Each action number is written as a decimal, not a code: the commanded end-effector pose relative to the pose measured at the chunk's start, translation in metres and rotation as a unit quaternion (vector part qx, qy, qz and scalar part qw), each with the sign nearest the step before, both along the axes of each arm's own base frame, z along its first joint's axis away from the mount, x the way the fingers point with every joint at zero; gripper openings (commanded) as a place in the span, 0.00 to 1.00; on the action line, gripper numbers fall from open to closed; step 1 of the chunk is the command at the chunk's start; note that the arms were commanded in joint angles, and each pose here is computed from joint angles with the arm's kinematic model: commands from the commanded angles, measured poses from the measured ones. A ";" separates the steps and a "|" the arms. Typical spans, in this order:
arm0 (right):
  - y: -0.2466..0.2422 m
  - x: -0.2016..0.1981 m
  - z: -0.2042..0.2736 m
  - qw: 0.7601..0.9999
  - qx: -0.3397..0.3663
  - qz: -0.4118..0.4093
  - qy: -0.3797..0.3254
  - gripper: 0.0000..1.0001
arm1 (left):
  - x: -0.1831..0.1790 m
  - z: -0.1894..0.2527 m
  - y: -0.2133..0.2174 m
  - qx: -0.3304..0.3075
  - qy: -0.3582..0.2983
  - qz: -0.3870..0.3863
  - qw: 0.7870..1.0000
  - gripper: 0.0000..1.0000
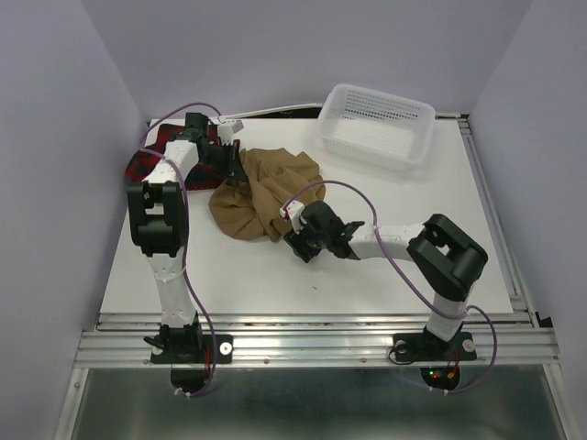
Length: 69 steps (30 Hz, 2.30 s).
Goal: Fold and stack the skirts
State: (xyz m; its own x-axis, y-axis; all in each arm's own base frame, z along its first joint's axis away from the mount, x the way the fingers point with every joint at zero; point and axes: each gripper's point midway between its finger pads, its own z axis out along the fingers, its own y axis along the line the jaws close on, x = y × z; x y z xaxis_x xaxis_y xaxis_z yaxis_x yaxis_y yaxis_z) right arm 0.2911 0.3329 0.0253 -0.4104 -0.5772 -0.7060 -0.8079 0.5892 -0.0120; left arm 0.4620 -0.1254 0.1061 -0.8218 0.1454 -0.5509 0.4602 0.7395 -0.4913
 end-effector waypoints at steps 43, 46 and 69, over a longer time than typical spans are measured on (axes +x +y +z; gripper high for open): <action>-0.199 0.127 0.454 0.820 -0.207 -0.087 -0.526 0.01 | -0.121 0.373 0.058 0.191 -0.646 -0.004 0.739 0.00; -0.207 0.144 0.454 0.809 -0.223 -0.088 -0.537 0.01 | -0.109 0.374 0.059 0.187 -0.638 0.003 0.747 0.00; -0.230 0.151 0.484 0.788 -0.218 -0.107 -0.566 0.01 | -0.113 0.397 0.046 0.159 -0.639 0.007 0.753 0.00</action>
